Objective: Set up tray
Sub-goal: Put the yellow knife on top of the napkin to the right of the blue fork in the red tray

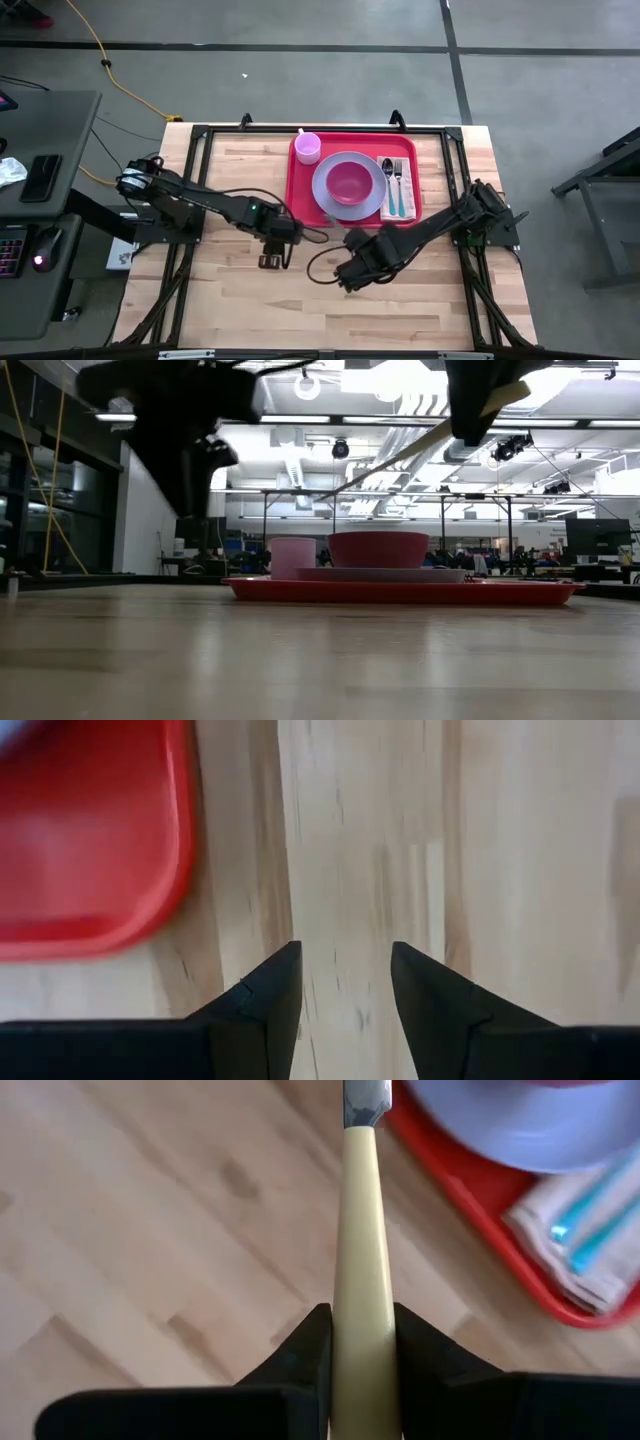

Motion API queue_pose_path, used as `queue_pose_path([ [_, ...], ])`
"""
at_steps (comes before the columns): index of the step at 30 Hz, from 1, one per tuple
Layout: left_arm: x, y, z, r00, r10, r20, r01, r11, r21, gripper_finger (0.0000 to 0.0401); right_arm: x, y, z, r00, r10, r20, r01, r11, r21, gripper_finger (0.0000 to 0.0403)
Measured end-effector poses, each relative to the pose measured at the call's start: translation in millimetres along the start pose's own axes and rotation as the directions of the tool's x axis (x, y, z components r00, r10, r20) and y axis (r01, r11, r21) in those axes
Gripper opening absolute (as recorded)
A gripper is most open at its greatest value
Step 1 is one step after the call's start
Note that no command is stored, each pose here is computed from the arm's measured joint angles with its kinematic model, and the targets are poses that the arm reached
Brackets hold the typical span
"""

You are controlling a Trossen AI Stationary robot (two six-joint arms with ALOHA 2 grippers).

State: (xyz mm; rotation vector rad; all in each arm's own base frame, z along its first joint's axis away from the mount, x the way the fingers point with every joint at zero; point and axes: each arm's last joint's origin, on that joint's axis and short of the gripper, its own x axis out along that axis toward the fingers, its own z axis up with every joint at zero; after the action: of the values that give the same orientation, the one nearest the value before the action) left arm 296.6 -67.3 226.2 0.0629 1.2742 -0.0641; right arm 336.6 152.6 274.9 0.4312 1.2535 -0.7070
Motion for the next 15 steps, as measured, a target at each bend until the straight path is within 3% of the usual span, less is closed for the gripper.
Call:
queue_pose_path([
  [9,27,5,-26,0.995,0.026,-0.097,-0.027,1.0,-0.011,0.0184,-21,-30,-1,0.993,-0.119,0.003,0.117,0.98,0.161,0.0056],
  [15,39,22,-36,0.992,0.044,-0.119,-0.049,0.998,-0.039,0.0184,-39,-47,7,0.993,-0.092,0.069,0.07,0.958,0.277,0.0056],
])
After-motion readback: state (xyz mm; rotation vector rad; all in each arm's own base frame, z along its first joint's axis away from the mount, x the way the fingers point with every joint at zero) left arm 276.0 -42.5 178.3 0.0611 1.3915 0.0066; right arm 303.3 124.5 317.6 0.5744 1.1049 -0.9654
